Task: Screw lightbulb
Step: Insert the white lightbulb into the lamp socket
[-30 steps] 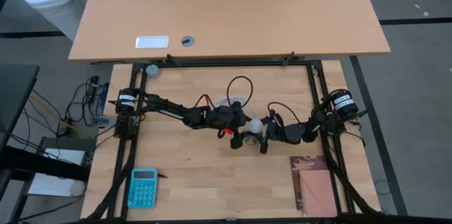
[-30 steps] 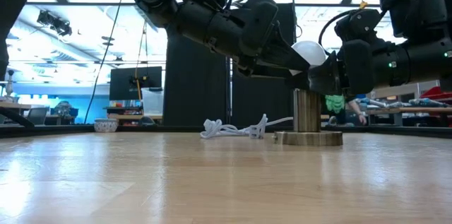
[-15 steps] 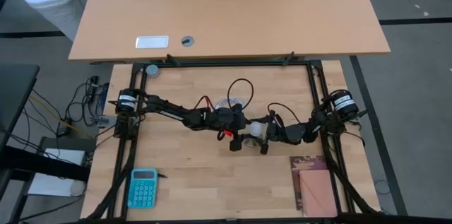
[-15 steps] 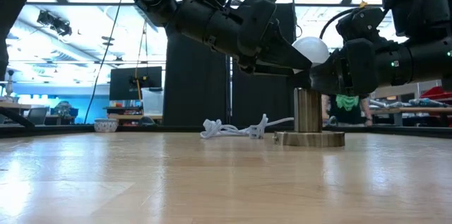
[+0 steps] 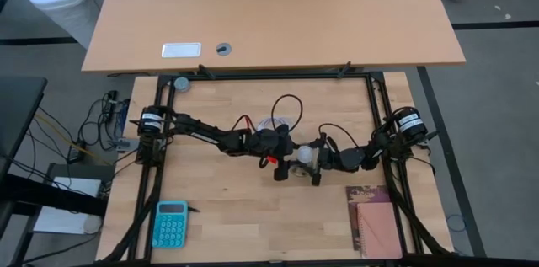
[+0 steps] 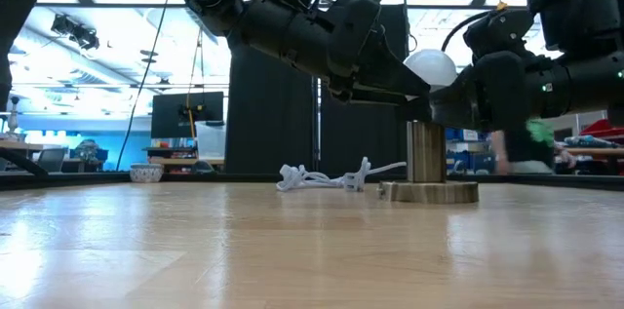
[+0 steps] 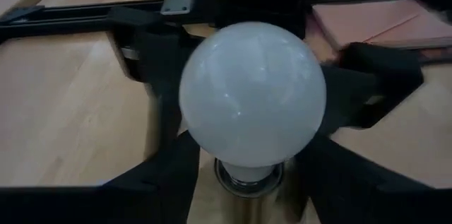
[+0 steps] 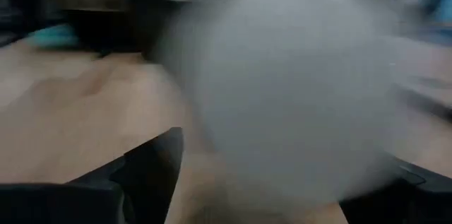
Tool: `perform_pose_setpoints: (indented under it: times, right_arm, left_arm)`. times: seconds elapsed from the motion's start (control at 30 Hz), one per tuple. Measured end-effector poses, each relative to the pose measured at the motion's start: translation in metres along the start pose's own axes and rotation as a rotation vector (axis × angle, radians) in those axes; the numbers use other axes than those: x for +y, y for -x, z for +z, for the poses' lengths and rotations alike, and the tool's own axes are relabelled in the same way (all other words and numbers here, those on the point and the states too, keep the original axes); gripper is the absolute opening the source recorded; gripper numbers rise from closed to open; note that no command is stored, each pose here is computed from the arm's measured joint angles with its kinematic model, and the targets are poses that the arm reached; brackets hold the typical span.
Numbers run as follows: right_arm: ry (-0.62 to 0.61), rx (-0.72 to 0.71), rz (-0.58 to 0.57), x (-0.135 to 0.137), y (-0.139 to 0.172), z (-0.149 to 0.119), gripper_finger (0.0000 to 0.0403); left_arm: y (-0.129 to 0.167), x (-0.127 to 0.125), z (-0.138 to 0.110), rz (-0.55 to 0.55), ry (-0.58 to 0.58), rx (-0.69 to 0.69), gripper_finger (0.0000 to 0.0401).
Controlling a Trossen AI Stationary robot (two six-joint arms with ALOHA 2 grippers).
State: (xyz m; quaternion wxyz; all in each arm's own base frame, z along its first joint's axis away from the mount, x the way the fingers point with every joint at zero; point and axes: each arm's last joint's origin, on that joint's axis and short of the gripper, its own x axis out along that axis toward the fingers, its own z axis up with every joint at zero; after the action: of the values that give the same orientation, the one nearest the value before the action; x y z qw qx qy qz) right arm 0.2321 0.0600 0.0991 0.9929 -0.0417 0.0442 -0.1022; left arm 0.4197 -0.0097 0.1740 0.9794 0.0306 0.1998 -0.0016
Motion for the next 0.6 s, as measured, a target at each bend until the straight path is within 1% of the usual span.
perform_pose_setpoints:
  times: [0.1,0.3,0.5,0.6]
  right_arm:
    - [0.009,0.016,0.040,0.0015,0.0008,-0.0023,0.0330]
    - [-0.002,0.005,0.039,0.0010,0.0006,-0.0010,0.0350]
    - [0.003,0.006,0.019,0.0000,0.0012,-0.0013,0.0351]
    - [-0.004,0.003,0.008,-0.0026,0.0058,0.0000,0.0350]
  left_arm:
    - [-0.0008,0.0022,-0.0029,0.029,-0.002,0.016,0.0233]
    - [-0.0005,0.0024,-0.0024,0.029,-0.002,0.015,0.0233]
    - [-0.0004,0.0024,-0.0021,0.024,-0.001,0.013,0.0232]
    - [-0.0003,0.0019,-0.0019,0.005,-0.001,0.012,0.0231]
